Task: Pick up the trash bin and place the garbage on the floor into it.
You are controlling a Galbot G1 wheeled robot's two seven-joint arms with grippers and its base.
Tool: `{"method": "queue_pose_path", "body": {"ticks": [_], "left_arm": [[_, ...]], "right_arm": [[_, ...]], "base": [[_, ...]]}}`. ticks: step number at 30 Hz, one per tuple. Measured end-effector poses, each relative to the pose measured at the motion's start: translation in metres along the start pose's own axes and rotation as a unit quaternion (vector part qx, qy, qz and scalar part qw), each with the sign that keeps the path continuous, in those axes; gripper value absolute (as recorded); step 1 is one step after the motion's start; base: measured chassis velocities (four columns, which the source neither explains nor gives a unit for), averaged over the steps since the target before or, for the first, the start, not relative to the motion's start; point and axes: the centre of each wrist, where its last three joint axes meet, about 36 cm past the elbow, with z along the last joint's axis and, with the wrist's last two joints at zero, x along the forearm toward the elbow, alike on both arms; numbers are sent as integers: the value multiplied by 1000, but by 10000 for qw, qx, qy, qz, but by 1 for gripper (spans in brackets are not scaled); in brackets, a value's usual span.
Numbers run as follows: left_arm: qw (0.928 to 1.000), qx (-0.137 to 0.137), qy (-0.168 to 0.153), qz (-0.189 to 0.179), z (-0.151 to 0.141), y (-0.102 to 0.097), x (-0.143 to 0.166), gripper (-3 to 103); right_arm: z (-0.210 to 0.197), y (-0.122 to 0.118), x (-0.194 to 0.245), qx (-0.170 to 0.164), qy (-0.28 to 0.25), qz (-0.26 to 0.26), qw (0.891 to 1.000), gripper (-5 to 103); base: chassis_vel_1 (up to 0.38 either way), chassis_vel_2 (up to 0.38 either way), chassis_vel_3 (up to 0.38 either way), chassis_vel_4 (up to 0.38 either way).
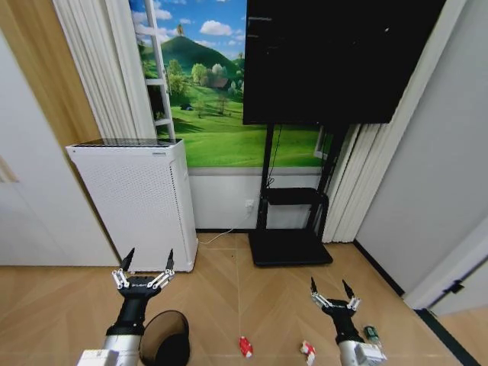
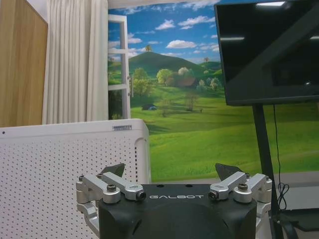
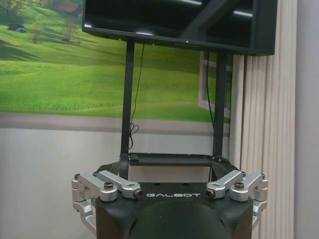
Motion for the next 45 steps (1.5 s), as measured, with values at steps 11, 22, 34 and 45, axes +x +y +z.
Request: {"method": "queue_pose_path", "body": {"ticks": [11,22,34,45], "left_arm": [[9996,-84,72,-244,0,2,0,99],[9985,-154,-43,-521,-2,5,0,99],[9980,-230,108,-586,4,13,8,101],[9977,-447,477,-162,12,23,27,98]], "right_arm": [[-2,-2,2,85,-33,-56,9999,100],[1,-1,5,113,18,-73,9999,100],[2,-2,5,-35,24,9,10000,100],[-2,-5,6,-14,27,136,9999,100]], "base": [[-18,3,-13,-5],[9,-6,-5,5],[0,0,0,0],[0,0,0,0]]}}
